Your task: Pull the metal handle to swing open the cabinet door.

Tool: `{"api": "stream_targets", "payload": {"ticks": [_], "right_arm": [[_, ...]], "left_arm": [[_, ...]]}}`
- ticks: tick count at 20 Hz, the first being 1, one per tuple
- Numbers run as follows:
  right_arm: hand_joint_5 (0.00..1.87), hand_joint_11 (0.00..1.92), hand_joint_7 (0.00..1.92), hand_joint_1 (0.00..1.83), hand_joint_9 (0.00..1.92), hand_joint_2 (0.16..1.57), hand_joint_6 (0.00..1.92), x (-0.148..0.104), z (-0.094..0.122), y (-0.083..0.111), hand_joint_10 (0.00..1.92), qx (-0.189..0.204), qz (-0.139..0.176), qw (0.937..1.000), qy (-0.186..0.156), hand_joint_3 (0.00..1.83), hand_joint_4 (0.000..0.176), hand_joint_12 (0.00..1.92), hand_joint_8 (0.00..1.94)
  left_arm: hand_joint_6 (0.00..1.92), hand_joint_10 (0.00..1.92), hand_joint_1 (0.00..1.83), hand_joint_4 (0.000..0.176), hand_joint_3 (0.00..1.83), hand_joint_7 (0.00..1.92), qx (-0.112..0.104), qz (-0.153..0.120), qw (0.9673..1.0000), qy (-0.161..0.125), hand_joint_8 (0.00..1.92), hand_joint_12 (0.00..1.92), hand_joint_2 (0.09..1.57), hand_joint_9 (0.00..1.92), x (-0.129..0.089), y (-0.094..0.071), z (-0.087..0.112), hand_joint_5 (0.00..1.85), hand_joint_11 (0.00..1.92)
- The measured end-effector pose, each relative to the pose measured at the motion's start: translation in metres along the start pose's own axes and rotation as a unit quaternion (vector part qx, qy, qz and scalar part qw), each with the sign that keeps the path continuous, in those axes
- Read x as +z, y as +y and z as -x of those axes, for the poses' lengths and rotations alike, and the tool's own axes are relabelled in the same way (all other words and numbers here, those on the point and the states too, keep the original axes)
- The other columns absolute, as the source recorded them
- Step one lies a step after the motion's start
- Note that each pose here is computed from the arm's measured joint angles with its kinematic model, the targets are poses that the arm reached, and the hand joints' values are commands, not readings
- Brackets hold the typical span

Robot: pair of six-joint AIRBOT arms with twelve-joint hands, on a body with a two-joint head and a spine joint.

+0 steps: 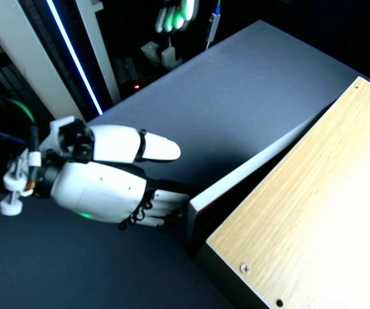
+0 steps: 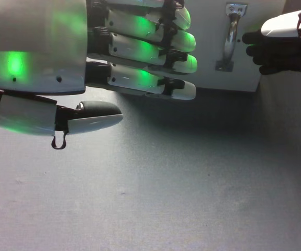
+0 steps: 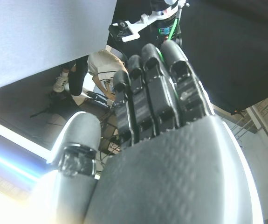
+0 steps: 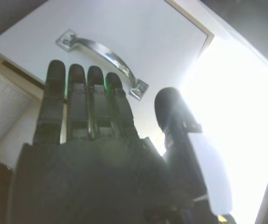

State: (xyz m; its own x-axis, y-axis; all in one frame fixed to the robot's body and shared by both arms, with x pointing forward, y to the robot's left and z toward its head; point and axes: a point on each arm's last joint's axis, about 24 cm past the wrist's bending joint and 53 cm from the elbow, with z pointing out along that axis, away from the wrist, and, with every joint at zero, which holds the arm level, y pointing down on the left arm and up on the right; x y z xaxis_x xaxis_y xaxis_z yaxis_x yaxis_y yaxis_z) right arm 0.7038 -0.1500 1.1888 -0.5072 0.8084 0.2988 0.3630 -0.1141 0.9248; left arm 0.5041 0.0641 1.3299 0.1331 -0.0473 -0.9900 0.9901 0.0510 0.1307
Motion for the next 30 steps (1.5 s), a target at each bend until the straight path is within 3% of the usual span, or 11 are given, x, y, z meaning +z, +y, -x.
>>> {"api": "stream_targets", "payload": {"ticks": [5, 12, 21, 30], "right_arm": [[0.20, 0.00, 0.22, 0.00, 0.20, 1.55, 0.00, 0.002, -0.003, -0.002, 0.00, 0.001, -0.002, 1.0000, 0.001, 0.02, 0.000, 0.63, 0.00], [0.21, 0.00, 0.22, 0.00, 0.20, 1.47, 0.00, 0.005, -0.006, -0.007, 0.00, 0.002, -0.008, 1.0000, -0.001, 0.00, 0.000, 0.59, 0.00], [0.20, 0.00, 0.20, 0.00, 0.18, 1.48, 0.00, 0.008, -0.007, -0.008, 0.00, 0.002, -0.010, 0.9999, -0.003, 0.00, 0.000, 0.59, 0.00], [0.19, 0.00, 0.20, 0.00, 0.18, 1.48, 0.00, 0.010, 0.029, 0.004, 0.00, 0.000, 0.002, 0.9993, -0.038, 0.00, 0.000, 0.57, 0.00]], "left_arm": [[0.00, 0.00, 0.00, 0.000, 0.31, 0.41, 0.000, 0.000, 1.0000, 0.000, 0.00, 0.84, 1.51, 0.37, 0.000, 0.000, 0.000, 0.41, 0.00], [0.00, 0.00, 0.00, 0.000, 0.26, 0.41, 0.000, 0.000, 1.0000, 0.000, 0.00, 0.83, 1.54, 0.37, 0.000, 0.000, 0.000, 0.41, 0.01], [0.00, 0.00, 0.00, 0.000, 0.25, 0.45, 0.000, 0.000, 1.0000, 0.000, 0.00, 0.76, 1.57, 0.41, 0.000, 0.000, 0.000, 0.45, 0.07], [0.00, 0.00, 0.00, 0.000, 0.28, 0.45, 0.000, 0.000, 1.0000, 0.000, 0.00, 0.72, 1.56, 0.42, 0.000, 0.000, 0.000, 0.44, 0.09]]}}
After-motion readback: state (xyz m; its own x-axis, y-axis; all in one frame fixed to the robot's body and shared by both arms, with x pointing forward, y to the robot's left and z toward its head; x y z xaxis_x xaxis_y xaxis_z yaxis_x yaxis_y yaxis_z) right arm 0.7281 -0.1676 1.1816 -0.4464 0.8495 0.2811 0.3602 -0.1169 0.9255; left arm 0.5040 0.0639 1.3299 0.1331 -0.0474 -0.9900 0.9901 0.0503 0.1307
